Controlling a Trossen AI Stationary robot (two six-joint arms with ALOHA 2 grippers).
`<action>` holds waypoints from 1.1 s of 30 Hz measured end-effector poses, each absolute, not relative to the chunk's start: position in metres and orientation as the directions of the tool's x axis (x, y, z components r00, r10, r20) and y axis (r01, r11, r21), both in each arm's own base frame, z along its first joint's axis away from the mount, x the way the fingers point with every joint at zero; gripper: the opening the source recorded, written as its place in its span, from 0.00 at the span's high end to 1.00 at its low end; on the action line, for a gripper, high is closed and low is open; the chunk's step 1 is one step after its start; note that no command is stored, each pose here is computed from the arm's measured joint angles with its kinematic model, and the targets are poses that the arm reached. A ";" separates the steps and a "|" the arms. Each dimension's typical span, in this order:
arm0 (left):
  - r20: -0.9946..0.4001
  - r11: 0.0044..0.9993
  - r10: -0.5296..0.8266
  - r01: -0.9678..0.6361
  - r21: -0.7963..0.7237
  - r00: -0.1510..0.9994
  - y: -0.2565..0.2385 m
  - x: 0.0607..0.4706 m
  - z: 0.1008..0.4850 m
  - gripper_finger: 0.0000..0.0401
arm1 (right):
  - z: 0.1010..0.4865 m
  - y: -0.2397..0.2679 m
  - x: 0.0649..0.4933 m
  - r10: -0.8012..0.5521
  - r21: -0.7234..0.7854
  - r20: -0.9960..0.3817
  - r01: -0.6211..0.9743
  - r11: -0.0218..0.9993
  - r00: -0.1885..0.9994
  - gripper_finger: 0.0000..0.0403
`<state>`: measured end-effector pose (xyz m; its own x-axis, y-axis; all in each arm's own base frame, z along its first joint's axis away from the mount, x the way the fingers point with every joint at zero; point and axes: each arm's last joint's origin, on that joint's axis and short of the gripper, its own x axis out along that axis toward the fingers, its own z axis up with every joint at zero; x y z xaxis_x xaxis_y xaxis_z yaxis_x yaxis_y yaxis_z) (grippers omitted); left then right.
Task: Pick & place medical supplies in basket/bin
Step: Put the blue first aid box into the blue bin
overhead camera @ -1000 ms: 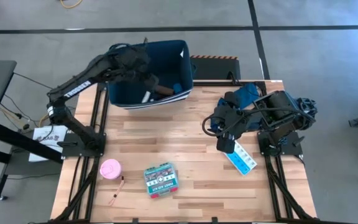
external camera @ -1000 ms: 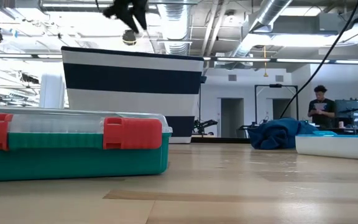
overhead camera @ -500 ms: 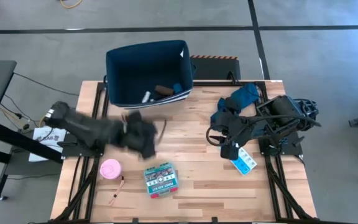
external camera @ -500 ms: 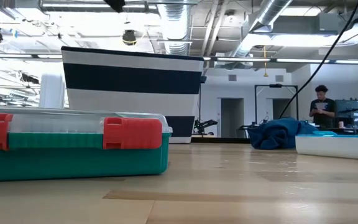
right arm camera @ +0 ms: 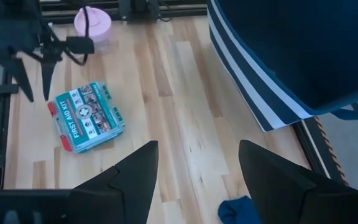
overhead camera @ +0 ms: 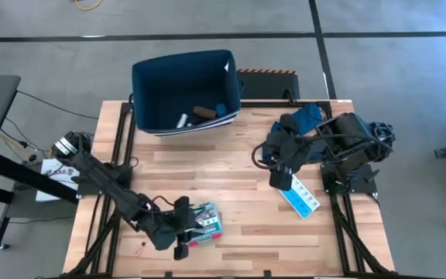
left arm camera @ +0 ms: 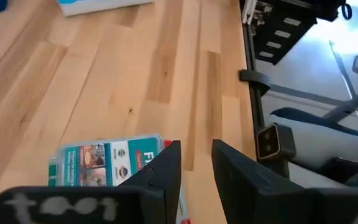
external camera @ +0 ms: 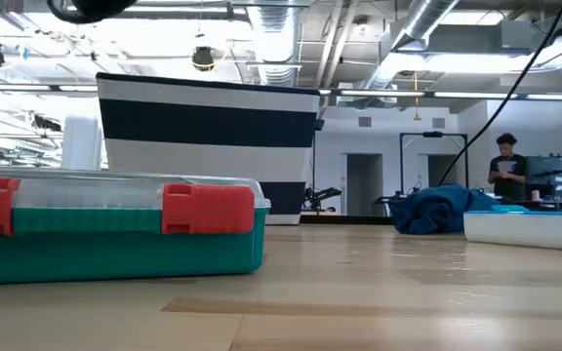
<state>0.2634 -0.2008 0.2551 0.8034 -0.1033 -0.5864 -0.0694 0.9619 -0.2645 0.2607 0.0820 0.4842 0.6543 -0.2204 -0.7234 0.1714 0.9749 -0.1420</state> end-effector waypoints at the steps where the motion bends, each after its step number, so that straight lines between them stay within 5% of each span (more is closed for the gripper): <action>1: -0.589 0.961 -0.096 -0.079 -0.264 0.802 -0.201 0.265 0.253 0.80 | 0.484 0.081 0.261 -0.222 -0.139 -0.723 0.177 0.974 0.654 0.46; 33: -0.897 0.995 0.021 -0.097 -0.024 0.442 -0.263 0.335 0.202 0.79 | 0.484 0.083 0.261 -0.218 -0.132 -0.724 0.179 0.975 0.654 0.46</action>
